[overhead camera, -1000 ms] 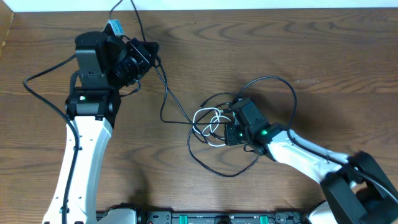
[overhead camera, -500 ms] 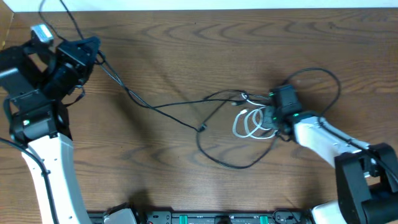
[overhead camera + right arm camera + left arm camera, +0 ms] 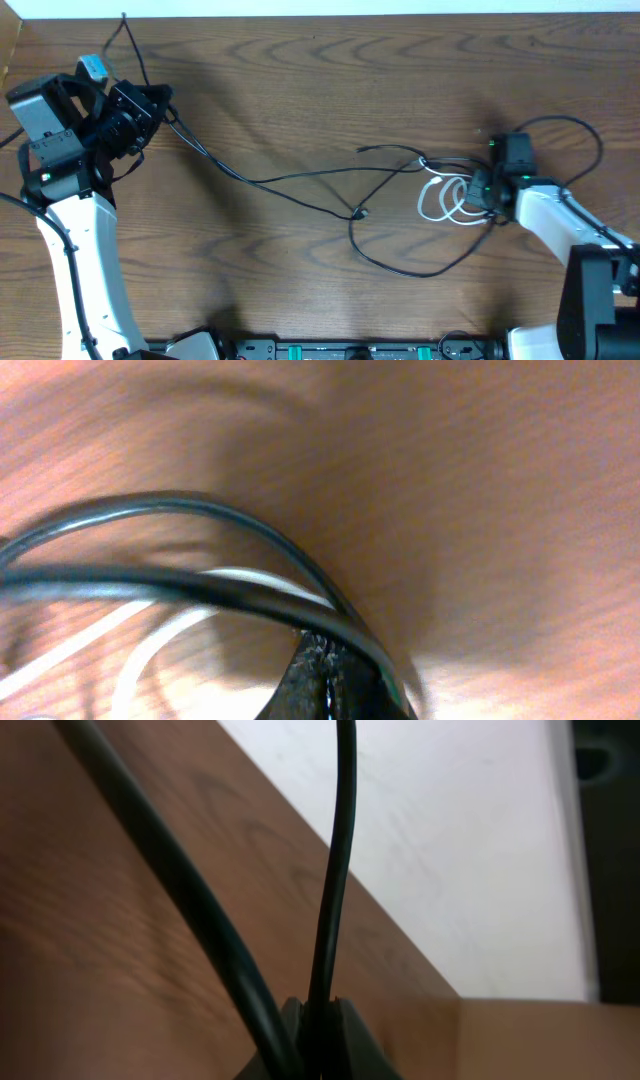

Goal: Untangle cables

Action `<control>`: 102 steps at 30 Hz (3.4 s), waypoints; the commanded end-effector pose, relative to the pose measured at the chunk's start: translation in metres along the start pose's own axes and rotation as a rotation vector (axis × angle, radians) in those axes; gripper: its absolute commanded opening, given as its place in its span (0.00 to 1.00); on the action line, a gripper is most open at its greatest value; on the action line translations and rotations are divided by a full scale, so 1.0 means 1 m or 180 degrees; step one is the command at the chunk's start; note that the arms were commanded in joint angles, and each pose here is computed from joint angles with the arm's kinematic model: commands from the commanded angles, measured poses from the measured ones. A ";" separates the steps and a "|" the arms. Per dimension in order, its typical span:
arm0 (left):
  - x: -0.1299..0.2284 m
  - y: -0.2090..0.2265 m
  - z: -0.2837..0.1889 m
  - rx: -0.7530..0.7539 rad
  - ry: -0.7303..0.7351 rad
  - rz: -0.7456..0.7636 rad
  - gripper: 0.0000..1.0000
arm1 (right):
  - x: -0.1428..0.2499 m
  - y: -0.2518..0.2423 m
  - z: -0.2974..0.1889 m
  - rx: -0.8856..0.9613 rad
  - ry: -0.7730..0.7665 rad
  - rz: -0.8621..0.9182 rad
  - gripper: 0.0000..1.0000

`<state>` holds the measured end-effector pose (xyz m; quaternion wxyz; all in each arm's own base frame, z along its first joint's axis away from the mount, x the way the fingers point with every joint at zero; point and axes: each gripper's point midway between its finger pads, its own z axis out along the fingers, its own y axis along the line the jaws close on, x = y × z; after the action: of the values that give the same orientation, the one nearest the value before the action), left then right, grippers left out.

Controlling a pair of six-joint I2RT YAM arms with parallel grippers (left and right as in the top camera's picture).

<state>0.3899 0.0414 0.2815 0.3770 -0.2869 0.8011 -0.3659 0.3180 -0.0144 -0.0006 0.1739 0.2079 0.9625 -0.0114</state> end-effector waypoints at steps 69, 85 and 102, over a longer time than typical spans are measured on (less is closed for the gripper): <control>0.175 -0.138 0.024 0.1678 0.1456 0.2022 0.08 | -0.009 0.174 -0.149 -0.2669 -0.0279 -0.0293 0.01; 0.167 -0.146 0.025 0.1704 0.1361 0.1913 0.08 | 0.049 0.157 -0.222 -0.2877 -0.0540 -0.1535 0.01; 0.154 -0.134 0.038 0.1345 0.1131 0.1930 0.08 | -0.019 0.143 -0.235 -0.1283 -0.2171 -0.1353 0.01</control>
<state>0.3586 -0.1629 0.3060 0.3673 0.1157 0.8101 -0.4421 0.2876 0.1782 0.2250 0.4685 -0.1585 0.8507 0.1779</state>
